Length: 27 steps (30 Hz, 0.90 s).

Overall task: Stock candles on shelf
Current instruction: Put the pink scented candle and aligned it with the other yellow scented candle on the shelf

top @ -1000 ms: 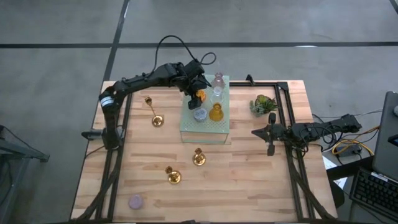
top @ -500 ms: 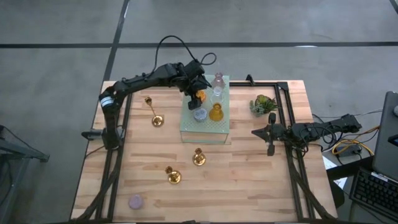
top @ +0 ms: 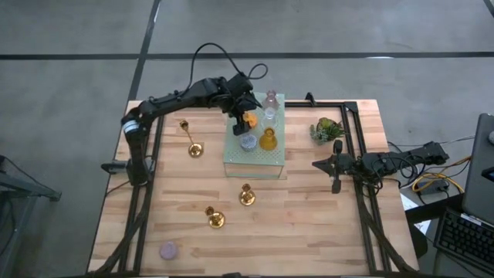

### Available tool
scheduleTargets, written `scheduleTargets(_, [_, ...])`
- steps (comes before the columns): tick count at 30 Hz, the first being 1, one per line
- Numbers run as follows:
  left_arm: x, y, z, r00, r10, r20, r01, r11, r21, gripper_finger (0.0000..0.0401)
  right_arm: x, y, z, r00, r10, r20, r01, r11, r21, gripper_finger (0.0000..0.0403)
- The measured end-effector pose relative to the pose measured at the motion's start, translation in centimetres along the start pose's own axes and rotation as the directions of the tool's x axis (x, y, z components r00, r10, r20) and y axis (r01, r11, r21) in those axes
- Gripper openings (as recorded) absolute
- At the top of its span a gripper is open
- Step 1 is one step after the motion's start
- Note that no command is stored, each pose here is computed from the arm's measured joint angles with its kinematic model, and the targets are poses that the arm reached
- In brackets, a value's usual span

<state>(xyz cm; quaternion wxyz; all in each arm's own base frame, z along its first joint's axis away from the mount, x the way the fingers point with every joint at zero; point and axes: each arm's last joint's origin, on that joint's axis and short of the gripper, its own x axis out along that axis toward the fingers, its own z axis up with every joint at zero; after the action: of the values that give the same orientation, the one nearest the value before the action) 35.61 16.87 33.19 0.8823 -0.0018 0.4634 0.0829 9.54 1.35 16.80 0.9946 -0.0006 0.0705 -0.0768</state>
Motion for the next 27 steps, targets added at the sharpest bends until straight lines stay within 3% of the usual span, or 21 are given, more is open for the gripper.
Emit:
scheduleTargets(7, [-2.7,-0.1,0.1,0.996,0.083,0.040,-0.084,0.996,0.032,0.0392,0.0,0.0,0.0,1.000,0.000,0.000,0.000,1.000,0.000,0.0008])
scheduleTargets(13, [-7.5,-1.0,-0.3,0.988,0.099,0.117,-0.103,0.994,0.030,0.0392,0.0,0.0,0.0,1.000,0.000,0.000,0.000,1.000,0.000,0.0008])
scheduleTargets(17, [-10.8,-2.9,-1.2,0.990,0.041,0.132,-0.044,0.999,0.019,0.0392,0.0,0.0,0.0,1.000,0.000,0.000,0.000,1.000,0.000,0.0008])
scheduleTargets(22, [-13.9,-6.5,-3.1,0.999,-0.037,0.038,0.037,0.999,0.005,0.0392,0.0,0.0,0.0,1.000,0.000,0.000,0.000,1.000,0.001,0.0008])
scheduleTargets(27, [-16.5,-10.4,-4.8,0.993,-0.118,-0.002,0.118,0.990,-0.072,0.0392,0.0,0.0,0.0,1.000,0.000,0.000,0.000,1.000,0.001,0.0008])
